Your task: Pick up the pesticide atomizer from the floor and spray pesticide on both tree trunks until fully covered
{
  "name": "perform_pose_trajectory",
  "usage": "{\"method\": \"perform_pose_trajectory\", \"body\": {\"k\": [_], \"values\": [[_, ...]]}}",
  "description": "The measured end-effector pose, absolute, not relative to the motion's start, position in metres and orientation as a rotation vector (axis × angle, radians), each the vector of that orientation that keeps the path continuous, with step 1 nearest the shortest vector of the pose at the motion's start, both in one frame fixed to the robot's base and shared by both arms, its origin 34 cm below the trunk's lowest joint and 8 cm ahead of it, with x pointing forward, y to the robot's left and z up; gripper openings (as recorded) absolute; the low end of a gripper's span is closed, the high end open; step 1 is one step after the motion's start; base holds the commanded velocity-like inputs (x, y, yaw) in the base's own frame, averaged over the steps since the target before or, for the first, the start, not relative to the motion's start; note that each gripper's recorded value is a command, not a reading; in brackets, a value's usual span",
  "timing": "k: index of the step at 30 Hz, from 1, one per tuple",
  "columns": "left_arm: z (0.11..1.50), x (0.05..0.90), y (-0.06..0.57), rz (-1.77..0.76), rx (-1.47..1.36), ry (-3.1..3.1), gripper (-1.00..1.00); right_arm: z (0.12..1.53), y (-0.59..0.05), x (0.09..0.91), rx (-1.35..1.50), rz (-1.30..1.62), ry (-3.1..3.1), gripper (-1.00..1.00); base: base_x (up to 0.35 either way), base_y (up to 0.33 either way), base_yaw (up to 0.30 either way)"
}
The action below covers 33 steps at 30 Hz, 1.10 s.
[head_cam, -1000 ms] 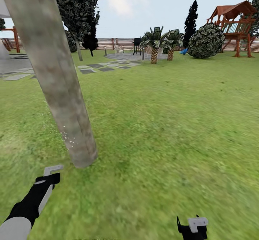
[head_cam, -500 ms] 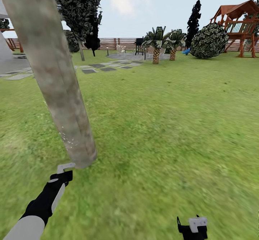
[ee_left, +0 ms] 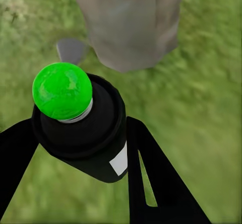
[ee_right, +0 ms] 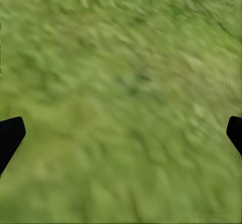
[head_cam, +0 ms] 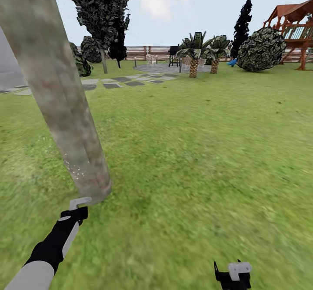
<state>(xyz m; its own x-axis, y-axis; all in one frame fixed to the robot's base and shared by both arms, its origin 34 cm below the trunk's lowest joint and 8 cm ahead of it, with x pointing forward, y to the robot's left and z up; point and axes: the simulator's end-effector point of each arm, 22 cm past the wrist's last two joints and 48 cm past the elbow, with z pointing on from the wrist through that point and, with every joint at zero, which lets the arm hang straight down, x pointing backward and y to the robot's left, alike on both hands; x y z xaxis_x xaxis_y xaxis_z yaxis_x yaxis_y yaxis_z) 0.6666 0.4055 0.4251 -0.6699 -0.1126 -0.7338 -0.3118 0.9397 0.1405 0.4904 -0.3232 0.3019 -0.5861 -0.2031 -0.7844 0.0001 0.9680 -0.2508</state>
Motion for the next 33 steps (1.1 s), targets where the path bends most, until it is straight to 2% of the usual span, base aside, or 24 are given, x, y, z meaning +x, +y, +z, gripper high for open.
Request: {"method": "perform_pose_trajectory", "body": {"k": [8, 12, 18, 26, 33], "values": [[0.425, 0.667, 0.406, 0.326, -0.3, 2.3, -1.0, 0.302, -0.322, 0.49, -0.143, -0.276, 2.184, 1.0, 0.262, -0.159, 0.189], [0.425, 0.667, 0.406, 0.327, -0.297, 2.301, -1.0, 0.302, -0.322, 0.49, -0.143, -0.276, 2.184, 1.0, 0.046, -0.26, 0.04], [0.43, 0.671, 0.404, 0.322, -0.299, 2.325, -1.0, 0.302, -0.322, 0.49, -0.144, -0.276, 2.184, 1.0, 0.11, -0.252, 0.255], [0.481, 0.697, 0.398, 0.304, -0.286, 2.275, -1.0, 0.301, -0.322, 0.49, -0.144, -0.276, 2.185, 1.0, 0.023, -0.027, 0.27], [0.516, 0.714, 0.417, 0.319, -0.286, 2.273, -1.0, 0.301, -0.323, 0.489, -0.145, -0.277, 2.185, 1.0, 0.0, 0.0, 0.021]]}}
